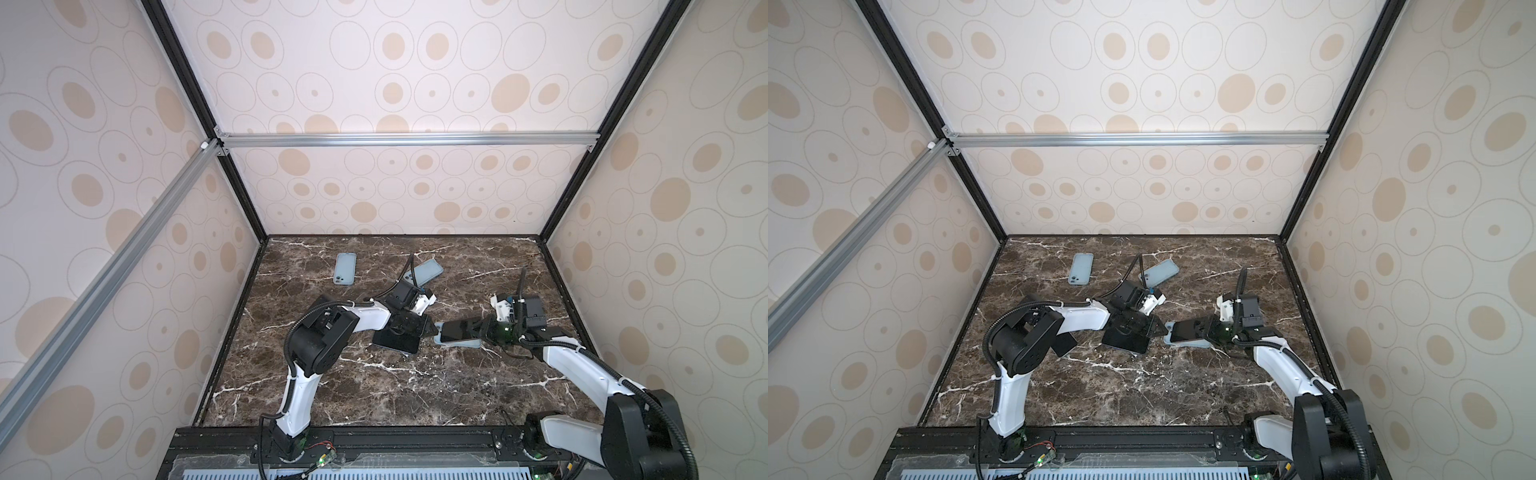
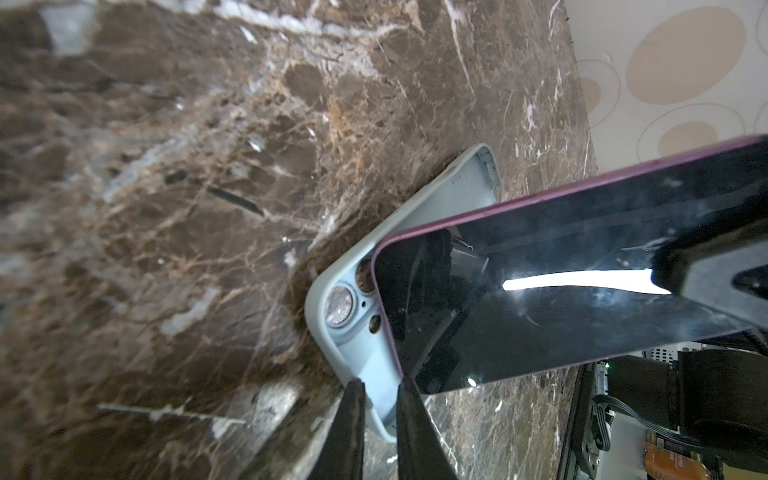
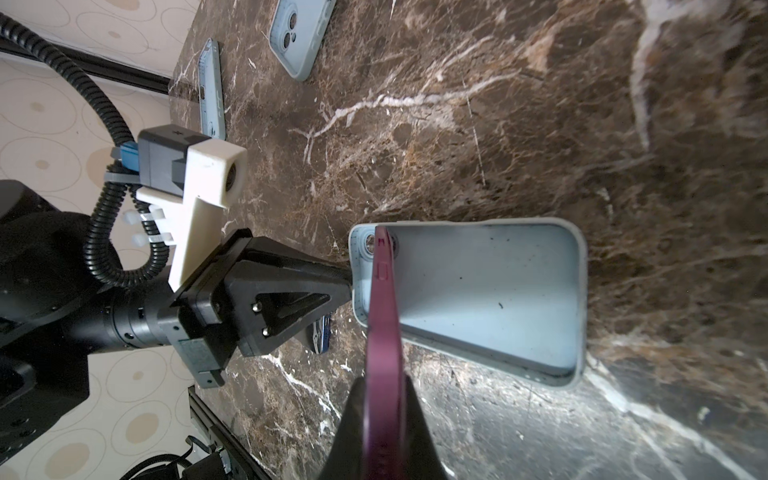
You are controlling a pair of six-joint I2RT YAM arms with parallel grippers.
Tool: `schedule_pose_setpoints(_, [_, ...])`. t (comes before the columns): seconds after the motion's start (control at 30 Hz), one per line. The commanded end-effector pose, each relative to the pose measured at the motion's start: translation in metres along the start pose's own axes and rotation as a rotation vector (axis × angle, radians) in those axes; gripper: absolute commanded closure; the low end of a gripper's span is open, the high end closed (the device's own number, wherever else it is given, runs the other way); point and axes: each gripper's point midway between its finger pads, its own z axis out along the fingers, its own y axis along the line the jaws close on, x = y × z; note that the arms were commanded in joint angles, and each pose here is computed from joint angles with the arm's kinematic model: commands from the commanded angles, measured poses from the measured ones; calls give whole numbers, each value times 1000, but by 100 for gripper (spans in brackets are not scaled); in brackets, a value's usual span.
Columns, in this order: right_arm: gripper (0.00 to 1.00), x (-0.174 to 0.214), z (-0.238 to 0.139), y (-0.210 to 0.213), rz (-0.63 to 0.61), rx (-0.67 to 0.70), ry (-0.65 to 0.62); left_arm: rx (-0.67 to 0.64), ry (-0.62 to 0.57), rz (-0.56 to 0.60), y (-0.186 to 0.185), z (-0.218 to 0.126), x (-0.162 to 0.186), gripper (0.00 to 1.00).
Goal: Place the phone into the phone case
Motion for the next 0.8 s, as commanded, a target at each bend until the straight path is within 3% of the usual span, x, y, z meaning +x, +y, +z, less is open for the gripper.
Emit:
schedule_pose_setpoints(0.0, [100,21,8,-19,45,42,69,-2,33,-1,1,9,6,81])
schedule_pose_setpoints(0.4, [100,37,32,-33,59,9,150,-20,44,-11,8,14,11,80])
schedule_pose_setpoints(0.77, [96,50,40,-59,105,97,191,-88,50,-4,16,12,11,79])
